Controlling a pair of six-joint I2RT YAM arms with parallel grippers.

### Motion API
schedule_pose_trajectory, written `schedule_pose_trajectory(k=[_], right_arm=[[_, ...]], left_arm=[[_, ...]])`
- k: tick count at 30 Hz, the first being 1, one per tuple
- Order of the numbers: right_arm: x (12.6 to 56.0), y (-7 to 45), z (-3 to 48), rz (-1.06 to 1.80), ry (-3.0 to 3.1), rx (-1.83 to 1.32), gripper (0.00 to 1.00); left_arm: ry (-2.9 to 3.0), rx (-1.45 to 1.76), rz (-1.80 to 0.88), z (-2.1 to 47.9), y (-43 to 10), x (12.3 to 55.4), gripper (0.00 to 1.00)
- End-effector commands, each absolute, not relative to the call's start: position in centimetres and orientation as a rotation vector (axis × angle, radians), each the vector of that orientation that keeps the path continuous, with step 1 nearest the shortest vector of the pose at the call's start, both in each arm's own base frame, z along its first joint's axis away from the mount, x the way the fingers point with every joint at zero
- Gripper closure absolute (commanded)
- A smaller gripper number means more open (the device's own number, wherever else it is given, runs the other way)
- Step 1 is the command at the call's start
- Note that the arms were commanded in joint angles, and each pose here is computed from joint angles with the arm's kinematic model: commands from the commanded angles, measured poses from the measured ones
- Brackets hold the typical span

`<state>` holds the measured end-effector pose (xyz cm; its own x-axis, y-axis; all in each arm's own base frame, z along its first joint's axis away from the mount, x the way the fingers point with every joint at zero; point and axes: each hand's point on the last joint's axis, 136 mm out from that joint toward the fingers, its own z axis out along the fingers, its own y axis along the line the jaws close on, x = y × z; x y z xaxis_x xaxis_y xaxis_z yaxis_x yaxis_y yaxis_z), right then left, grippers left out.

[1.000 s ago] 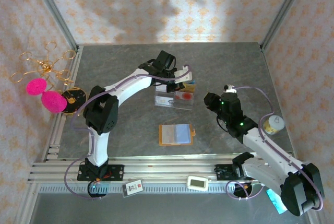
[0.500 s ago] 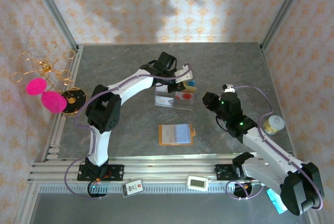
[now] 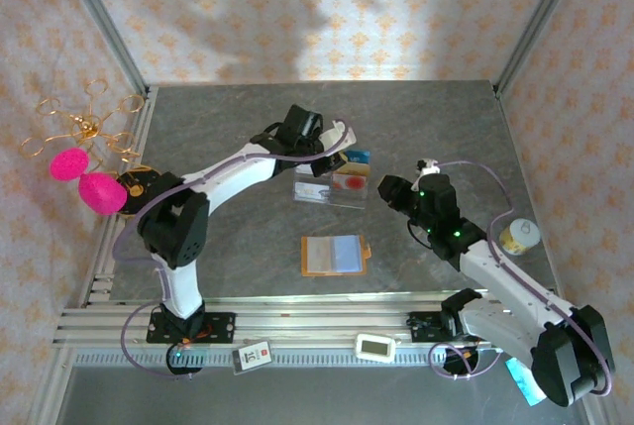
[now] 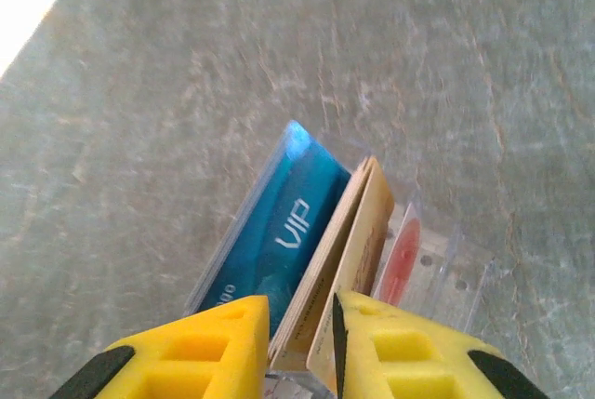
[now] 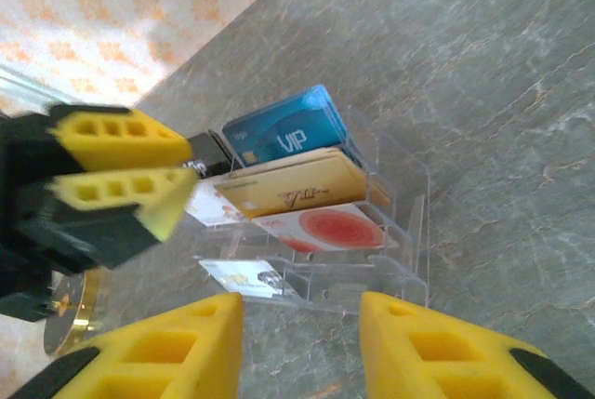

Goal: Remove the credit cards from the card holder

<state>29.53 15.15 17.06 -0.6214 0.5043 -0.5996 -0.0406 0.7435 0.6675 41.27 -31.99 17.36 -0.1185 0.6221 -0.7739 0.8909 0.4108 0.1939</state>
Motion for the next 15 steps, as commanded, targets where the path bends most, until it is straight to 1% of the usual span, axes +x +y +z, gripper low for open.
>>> schedule_pose_trajectory(k=[1, 6, 8, 11, 15], right_arm=[[30.0, 16.3, 18.0, 0.868, 2.105, 0.272, 0.63], [30.1, 16.9, 17.5, 0.886, 2.124, 0.241, 0.62], [30.1, 17.0, 17.5, 0.882, 2.132, 0.228, 0.62], [30.1, 17.5, 17.5, 0.892, 2.14, 0.193, 0.59], [30.7, 19.0, 18.0, 0.904, 2.166, 0.064, 0.59]], left_arm=[[1.766, 1.212, -0.406, 20.4, -31.9, 42.0, 0.73], [1.778, 1.248, -0.455, 20.6, -32.2, 40.9, 0.72], [1.776, 1.287, -0.429, 20.2, -32.2, 40.6, 0.72], [1.83, 1.327, -0.377, 19.5, -31.8, 41.1, 0.72], [1.904, 1.333, -0.386, 19.5, -31.7, 41.7, 0.72]])
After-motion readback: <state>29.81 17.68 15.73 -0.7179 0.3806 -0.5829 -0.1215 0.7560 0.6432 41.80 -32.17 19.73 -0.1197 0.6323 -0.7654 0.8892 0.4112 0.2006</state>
